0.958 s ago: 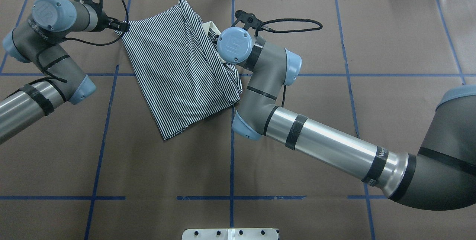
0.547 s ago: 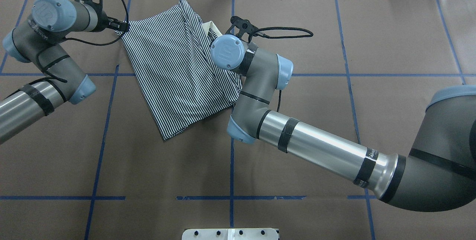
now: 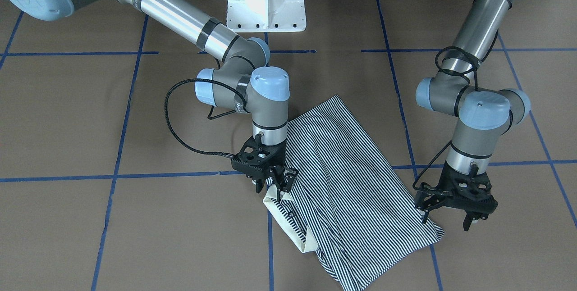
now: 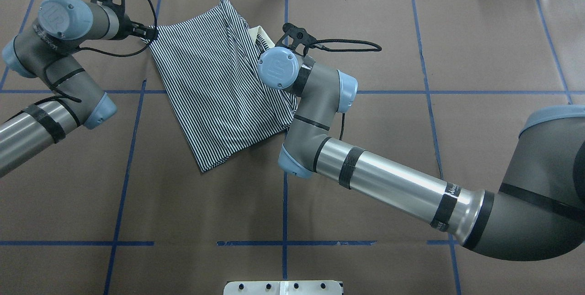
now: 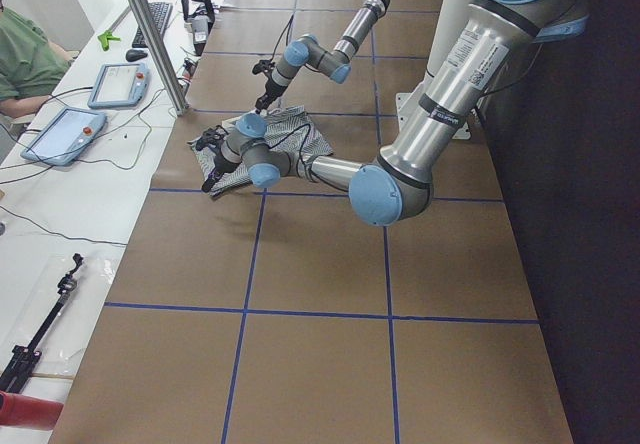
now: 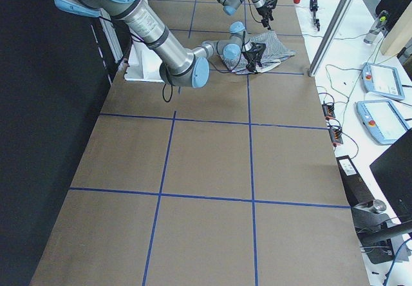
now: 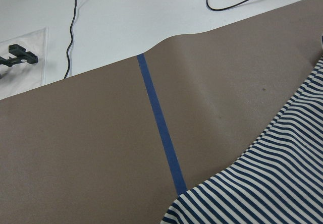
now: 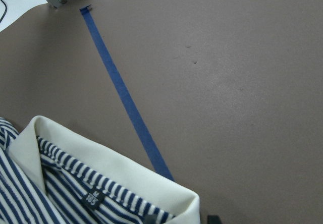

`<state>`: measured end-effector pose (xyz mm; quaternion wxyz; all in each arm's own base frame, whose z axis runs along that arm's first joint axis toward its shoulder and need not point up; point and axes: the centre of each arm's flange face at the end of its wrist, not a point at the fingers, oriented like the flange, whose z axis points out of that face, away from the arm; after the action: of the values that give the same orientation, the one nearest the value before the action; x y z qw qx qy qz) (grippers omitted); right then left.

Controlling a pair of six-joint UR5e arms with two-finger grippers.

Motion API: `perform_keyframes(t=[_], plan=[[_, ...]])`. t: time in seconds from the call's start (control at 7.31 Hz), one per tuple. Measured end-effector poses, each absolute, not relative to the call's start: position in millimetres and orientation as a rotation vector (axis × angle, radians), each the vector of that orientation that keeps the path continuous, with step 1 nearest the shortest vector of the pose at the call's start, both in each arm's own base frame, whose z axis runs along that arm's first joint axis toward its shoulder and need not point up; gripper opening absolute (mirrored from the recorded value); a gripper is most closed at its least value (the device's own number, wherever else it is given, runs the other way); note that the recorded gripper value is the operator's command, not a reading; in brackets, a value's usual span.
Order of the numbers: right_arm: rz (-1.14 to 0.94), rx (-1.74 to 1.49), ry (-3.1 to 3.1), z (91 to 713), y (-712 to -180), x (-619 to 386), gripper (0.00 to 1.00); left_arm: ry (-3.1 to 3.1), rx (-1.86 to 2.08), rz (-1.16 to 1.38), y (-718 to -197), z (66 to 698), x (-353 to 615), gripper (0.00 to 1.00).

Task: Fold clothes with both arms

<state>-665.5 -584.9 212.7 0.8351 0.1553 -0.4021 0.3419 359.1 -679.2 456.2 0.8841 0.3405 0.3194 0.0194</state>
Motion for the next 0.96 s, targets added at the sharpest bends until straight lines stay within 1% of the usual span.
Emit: perform_keyframes(t=[0.27, 0.41, 0.96], plan=[[0.713, 0.335, -0.878, 208.5, -578.8, -655.3, 0.00, 0.669, 0.711, 0.042, -677.3, 454.7, 360.5, 1.00], [0.705, 0.340, -0.899, 220.0, -567.2, -639.0, 0.00, 0.672, 0.713, 0.044, -675.6, 453.3, 361.7, 1.00], [0.670, 0.349, -0.943, 298.5, -483.2, -562.7, 0.00, 0.688, 0.719, 0.051, -668.8, 446.5, 368.2, 1.00]])
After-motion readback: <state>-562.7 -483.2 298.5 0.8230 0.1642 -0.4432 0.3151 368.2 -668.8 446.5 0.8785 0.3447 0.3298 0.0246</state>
